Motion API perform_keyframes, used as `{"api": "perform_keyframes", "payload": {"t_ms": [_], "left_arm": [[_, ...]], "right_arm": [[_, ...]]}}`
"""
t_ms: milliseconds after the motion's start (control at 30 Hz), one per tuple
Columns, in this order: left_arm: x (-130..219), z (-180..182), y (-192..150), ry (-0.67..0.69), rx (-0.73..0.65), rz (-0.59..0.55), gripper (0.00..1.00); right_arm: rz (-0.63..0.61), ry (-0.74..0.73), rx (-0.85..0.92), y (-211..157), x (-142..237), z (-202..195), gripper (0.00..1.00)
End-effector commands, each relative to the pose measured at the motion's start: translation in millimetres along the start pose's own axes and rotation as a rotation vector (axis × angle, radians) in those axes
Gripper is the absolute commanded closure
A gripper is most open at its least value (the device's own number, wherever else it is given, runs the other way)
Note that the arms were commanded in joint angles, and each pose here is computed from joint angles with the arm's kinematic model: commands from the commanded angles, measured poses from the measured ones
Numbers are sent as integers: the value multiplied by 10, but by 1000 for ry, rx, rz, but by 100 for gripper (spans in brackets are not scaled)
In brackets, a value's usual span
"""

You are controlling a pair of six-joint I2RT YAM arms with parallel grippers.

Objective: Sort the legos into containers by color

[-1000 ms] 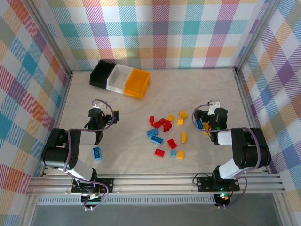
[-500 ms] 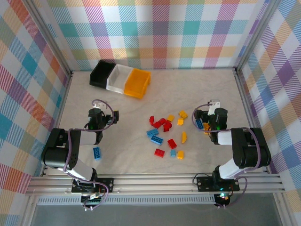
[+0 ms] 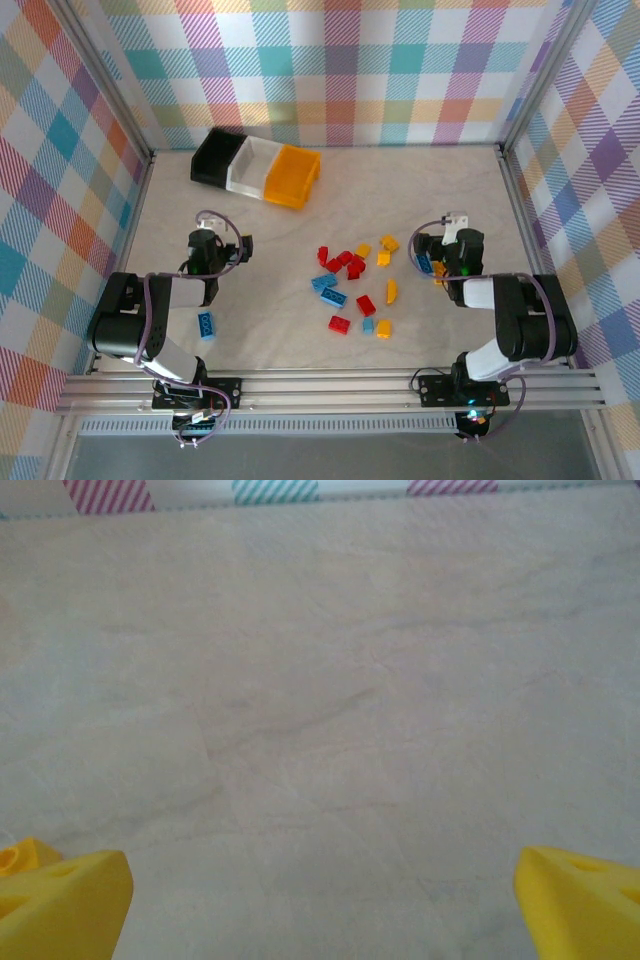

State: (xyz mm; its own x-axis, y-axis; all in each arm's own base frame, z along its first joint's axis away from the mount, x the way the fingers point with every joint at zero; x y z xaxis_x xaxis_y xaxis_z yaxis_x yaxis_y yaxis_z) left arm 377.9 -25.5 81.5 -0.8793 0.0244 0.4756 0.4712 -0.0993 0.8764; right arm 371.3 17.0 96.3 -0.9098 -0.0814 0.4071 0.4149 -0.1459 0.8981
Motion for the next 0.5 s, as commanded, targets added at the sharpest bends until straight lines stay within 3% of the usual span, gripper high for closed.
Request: {"api": "perform_keyframes", "payload": {"t_ms": [0,133,300,467], "left_arm": [[41,203,323,99,37,35,0],[144,227,564,101,50,33,0],[406,301,668,145,185,64,0],[628,73,938,27,259,116,0]], "right_arm": [[-16,-21,-15,321,97,30,0],[-48,21,-59,611,254,161,0],[158,148,-280,715,311,466,0],[332,329,-350,545,420,970,0]]}}
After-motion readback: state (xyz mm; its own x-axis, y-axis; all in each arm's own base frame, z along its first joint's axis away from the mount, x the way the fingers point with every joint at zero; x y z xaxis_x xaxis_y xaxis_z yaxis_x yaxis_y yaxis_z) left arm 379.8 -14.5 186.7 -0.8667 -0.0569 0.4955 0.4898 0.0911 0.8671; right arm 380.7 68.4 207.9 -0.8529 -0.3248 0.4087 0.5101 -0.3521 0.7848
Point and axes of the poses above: each hand's point on the last joint's axis, 136 mm out from that joint toward the fingers, its own x axis back along the fingers, its own z axis along the line the jaws close on, y = z × x, the point moved 2 cm from there along x, back along the fingers, and after that the axes turned 7 degrees about -x, right-handed, at the moved point
